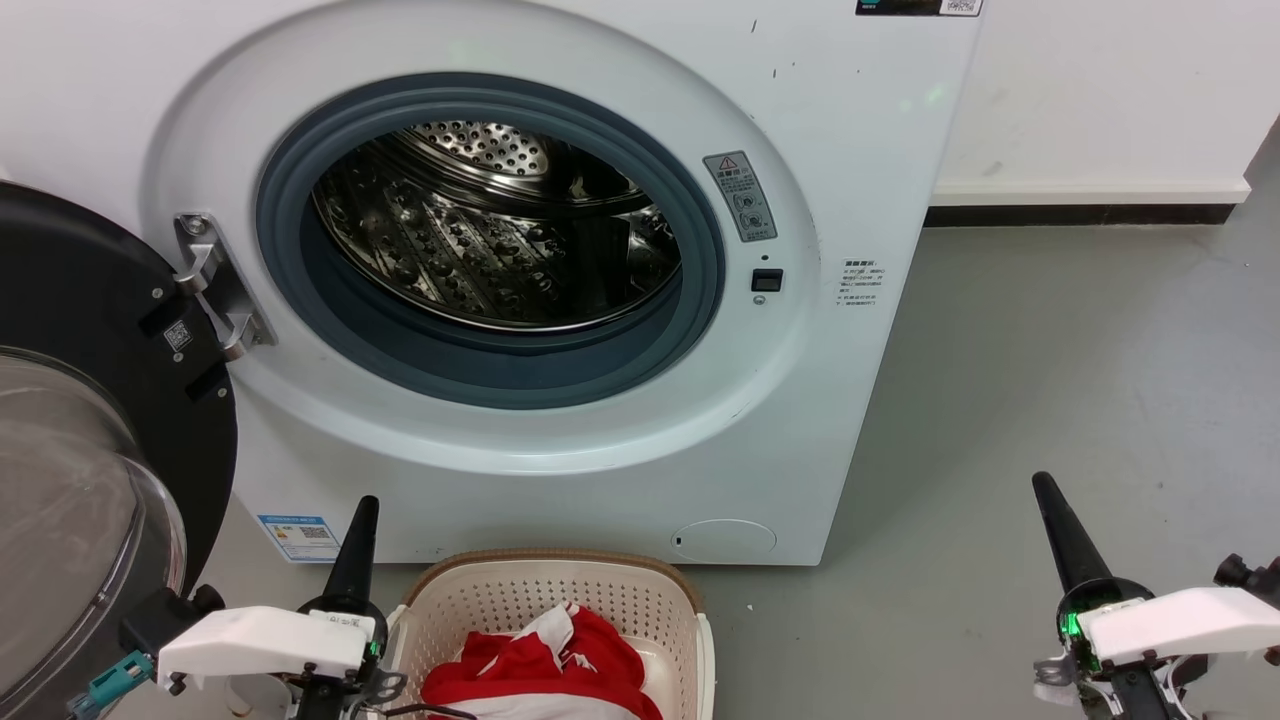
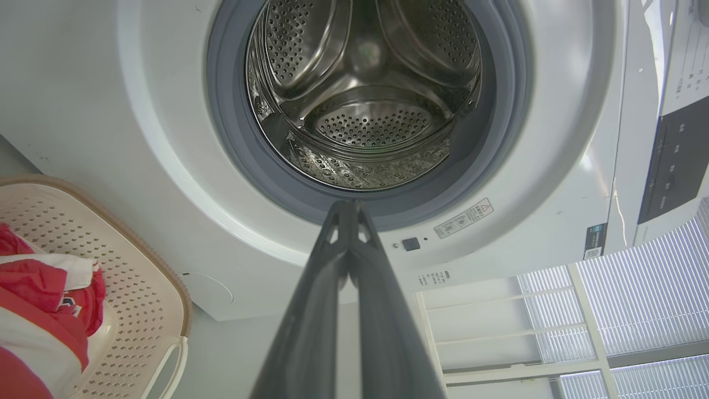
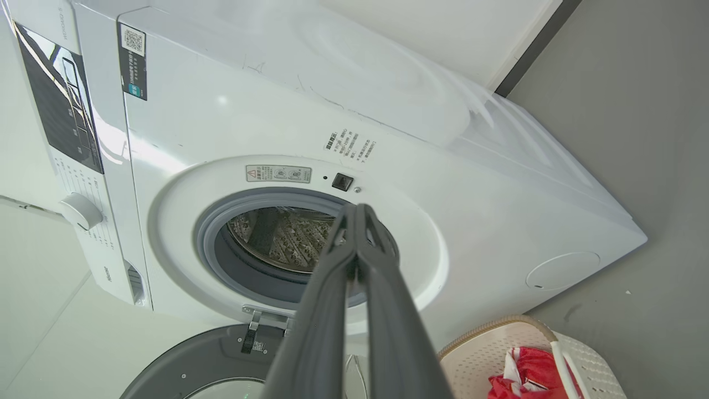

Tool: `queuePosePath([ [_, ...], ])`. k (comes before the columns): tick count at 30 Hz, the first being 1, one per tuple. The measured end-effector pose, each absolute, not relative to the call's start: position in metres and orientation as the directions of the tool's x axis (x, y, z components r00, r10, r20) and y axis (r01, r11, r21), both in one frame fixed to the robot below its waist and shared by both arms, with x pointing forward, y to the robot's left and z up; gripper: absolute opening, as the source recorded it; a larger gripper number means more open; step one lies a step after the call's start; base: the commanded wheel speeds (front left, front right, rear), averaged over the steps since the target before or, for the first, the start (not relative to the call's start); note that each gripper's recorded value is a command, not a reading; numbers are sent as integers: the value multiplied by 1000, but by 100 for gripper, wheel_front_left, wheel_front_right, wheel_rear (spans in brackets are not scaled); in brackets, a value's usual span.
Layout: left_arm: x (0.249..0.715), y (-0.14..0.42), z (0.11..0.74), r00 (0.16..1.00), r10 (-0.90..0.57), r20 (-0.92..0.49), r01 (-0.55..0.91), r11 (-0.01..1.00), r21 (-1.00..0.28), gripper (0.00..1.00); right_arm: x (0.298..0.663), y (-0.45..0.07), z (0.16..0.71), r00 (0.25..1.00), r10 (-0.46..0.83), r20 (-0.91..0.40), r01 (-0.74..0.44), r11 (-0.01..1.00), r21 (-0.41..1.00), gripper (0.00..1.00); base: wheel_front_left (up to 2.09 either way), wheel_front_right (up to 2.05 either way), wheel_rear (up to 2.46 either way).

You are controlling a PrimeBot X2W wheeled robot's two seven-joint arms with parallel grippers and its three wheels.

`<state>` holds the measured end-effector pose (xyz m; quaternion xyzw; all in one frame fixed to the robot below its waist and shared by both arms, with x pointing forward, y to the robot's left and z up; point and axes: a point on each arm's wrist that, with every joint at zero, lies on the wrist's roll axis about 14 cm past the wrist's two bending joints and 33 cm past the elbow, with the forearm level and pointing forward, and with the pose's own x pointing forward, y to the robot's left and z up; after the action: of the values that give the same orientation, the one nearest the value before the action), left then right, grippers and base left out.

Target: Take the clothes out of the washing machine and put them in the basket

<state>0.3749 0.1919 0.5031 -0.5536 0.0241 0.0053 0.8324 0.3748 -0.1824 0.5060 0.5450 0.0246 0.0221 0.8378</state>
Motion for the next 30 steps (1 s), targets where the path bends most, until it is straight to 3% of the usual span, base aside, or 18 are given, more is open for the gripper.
queuePosePath([
  [30,384,197,505,1000,-10,-23,-22,147,-989,0,383,-193,505,1000,25,-11,7,155,988,0,0,0,0],
])
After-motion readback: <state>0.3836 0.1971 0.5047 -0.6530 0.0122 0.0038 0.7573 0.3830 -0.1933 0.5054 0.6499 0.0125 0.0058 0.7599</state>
